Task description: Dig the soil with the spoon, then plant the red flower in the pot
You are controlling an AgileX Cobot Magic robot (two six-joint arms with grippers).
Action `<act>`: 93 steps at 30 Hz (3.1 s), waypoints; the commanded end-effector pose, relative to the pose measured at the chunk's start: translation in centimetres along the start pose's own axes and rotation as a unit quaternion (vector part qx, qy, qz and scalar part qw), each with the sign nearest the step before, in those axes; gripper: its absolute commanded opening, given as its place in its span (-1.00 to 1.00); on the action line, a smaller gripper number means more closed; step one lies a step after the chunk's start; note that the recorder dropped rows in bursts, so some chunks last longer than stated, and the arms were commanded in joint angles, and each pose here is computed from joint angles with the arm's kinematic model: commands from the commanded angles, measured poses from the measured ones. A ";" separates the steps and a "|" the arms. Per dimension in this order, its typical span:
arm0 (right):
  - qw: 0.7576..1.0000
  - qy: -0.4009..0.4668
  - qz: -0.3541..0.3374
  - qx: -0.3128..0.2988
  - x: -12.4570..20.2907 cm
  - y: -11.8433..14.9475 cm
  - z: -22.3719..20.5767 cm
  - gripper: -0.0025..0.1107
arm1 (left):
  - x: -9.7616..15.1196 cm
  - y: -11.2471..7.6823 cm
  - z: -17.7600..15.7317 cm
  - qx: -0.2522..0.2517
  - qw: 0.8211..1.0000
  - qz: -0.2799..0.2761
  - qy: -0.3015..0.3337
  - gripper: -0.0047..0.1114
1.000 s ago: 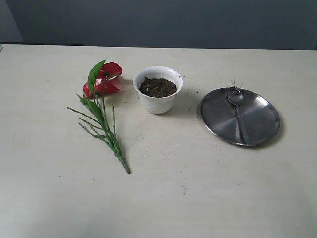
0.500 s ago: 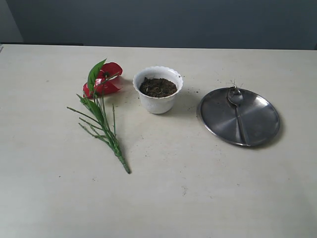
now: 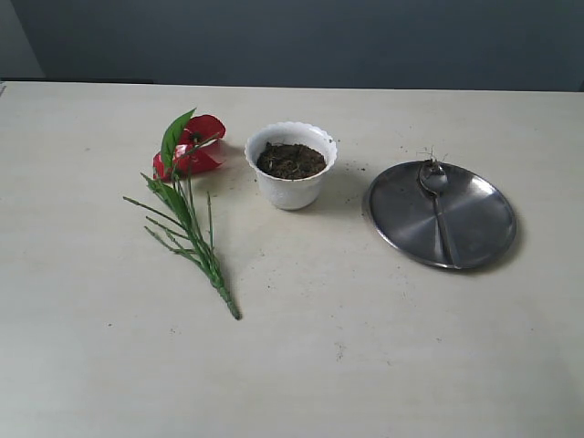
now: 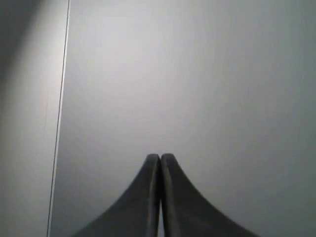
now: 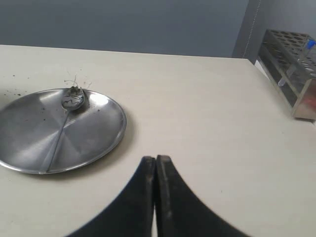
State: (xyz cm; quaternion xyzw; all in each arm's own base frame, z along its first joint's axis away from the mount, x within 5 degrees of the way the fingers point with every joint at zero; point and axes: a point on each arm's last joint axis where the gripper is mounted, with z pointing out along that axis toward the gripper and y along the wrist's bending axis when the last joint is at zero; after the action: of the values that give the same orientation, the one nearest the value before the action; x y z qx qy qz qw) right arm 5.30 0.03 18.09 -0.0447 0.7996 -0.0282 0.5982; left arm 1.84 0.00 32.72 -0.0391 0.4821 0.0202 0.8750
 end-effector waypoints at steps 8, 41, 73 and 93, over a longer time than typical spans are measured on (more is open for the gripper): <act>1.000 -0.005 0.001 0.001 0.0 0.0 0.0 -0.96 | -4.6 0.1 8.1 -0.041 0.970 -0.064 0.229 -0.91; 1.000 -0.005 0.001 0.001 0.0 0.0 0.0 -0.96 | -0.7 -3.4 20.7 0.173 0.940 -0.043 0.291 -0.91; 1.000 -0.004 0.001 0.001 0.1 0.0 0.0 -0.96 | -10.2 -3.1 22.8 0.144 0.978 0.039 0.149 -0.91; 1.000 -0.005 0.001 0.001 0.0 0.0 0.0 -0.96 | -10.9 -0.5 23.1 -0.004 0.986 0.021 0.163 -0.25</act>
State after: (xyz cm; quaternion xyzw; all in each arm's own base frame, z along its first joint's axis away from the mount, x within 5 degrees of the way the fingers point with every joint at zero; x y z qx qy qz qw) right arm 5.30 0.03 18.09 -0.0447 0.7996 -0.0282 0.5982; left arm 15.71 1.41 53.73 -0.0200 0.6318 0.0381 0.7740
